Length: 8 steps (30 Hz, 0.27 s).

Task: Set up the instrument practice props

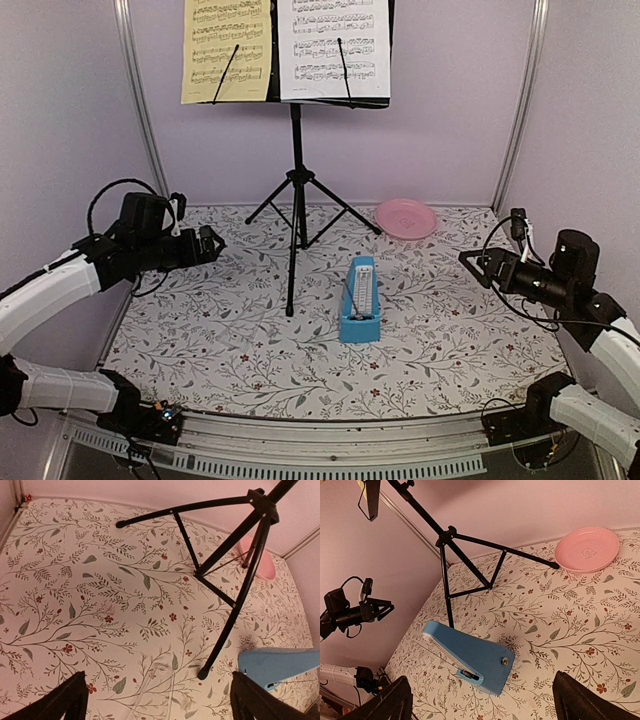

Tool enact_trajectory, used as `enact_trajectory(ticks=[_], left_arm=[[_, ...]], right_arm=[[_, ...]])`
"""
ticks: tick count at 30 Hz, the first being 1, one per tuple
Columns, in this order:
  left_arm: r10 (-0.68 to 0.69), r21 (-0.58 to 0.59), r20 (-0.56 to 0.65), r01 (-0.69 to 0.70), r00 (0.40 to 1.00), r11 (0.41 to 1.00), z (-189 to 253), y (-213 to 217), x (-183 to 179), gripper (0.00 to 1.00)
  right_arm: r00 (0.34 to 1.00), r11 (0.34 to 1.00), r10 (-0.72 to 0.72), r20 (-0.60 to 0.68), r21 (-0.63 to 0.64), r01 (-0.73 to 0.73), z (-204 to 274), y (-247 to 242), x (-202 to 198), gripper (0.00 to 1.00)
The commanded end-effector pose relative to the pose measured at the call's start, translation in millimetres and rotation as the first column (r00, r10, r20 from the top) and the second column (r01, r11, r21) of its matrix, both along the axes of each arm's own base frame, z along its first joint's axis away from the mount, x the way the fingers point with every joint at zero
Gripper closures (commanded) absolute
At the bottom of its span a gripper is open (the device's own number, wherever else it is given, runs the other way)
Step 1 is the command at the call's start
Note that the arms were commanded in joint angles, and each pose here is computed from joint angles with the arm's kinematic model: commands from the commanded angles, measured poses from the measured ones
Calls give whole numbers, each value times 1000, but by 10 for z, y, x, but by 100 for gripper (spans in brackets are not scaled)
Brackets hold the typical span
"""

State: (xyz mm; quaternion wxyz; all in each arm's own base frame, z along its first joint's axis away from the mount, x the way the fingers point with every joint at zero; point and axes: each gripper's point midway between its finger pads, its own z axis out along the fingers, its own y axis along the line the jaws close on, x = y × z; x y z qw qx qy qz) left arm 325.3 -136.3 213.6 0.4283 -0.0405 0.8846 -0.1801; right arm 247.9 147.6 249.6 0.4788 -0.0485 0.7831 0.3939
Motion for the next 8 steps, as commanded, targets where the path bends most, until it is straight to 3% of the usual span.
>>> enact_trajectory(ticks=[1,8], left_arm=[[58,-3,-46,-58,997,998,-221,136,-114,1],[167,22,-14,-167,986,986,-209,321,-67,1]], right_arm=[[999,999,-42,-19,-2,42,-170,-84,-60,1],[997,998,-66,-37,4,66,-242,-108,-26,1]])
